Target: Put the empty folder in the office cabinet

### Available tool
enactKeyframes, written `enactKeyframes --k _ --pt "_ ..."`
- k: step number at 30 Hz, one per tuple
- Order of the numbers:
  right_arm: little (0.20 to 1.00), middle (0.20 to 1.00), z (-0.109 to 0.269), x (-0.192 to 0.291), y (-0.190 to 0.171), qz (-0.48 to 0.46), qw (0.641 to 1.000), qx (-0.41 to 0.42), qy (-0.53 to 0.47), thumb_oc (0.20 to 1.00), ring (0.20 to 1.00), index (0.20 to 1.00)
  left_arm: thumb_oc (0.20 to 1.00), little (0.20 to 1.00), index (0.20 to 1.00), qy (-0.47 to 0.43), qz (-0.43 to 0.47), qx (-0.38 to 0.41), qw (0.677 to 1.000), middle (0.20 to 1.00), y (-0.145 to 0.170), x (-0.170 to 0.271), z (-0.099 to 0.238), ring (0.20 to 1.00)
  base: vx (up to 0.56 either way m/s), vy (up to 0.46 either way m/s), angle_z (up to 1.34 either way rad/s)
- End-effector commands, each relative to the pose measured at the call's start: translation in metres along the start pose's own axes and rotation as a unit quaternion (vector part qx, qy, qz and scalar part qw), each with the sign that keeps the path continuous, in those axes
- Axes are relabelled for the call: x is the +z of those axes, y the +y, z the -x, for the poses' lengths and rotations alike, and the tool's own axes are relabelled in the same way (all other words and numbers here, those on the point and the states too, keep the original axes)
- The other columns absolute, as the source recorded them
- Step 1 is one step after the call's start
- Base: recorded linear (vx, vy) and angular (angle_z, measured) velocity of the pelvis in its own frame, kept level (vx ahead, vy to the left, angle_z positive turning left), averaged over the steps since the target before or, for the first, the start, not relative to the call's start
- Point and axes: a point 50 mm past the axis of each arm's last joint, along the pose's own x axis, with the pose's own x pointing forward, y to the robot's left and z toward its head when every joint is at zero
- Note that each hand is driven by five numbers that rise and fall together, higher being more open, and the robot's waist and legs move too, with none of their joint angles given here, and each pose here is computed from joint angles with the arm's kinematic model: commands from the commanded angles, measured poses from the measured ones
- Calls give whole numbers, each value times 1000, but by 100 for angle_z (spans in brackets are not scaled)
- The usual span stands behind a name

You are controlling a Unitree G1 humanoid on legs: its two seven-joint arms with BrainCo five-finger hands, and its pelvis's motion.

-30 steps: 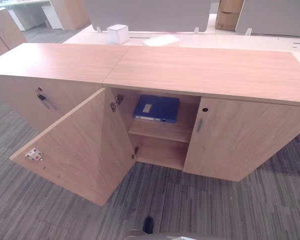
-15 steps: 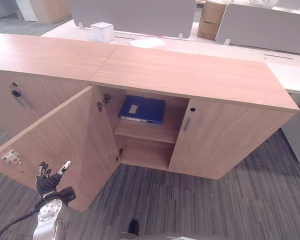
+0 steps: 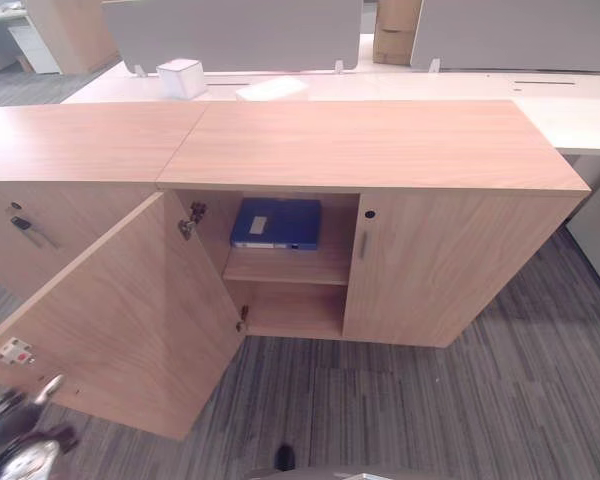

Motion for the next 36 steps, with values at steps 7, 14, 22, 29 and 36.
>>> enactKeyframes --k 7,14,22,29,36 --pt "1000 1000 0 3 1 -12 1000 -10 4 1000 1000 1000 1000 1000 1000 18 -63 128 990 1000 86 21 -17 1000 9 29 1" --pt "1000 1000 0 12 8 -13 1000 -1 -17 1000 1000 1000 1000 1000 1000 24 -80 140 987 1000 94 28 -21 1000 2 10 0" --pt "1000 1000 0 7 3 -5 1000 -7 -16 1000 1000 1000 1000 1000 1000 -39 -81 130 987 1000 83 76 -35 1000 2 7 -2" --pt "1000 1000 0 -1 -2 12 1000 -16 -5 1000 1000 1000 1000 1000 1000 -108 -65 77 989 1000 47 114 -41 1000 -1 11 -4" --pt "1000 1000 0 -4 1 21 1000 -8 -6 1000 1000 1000 1000 1000 1000 -178 -12 3 984 1000 2 129 -32 1000 -2 17 -9"
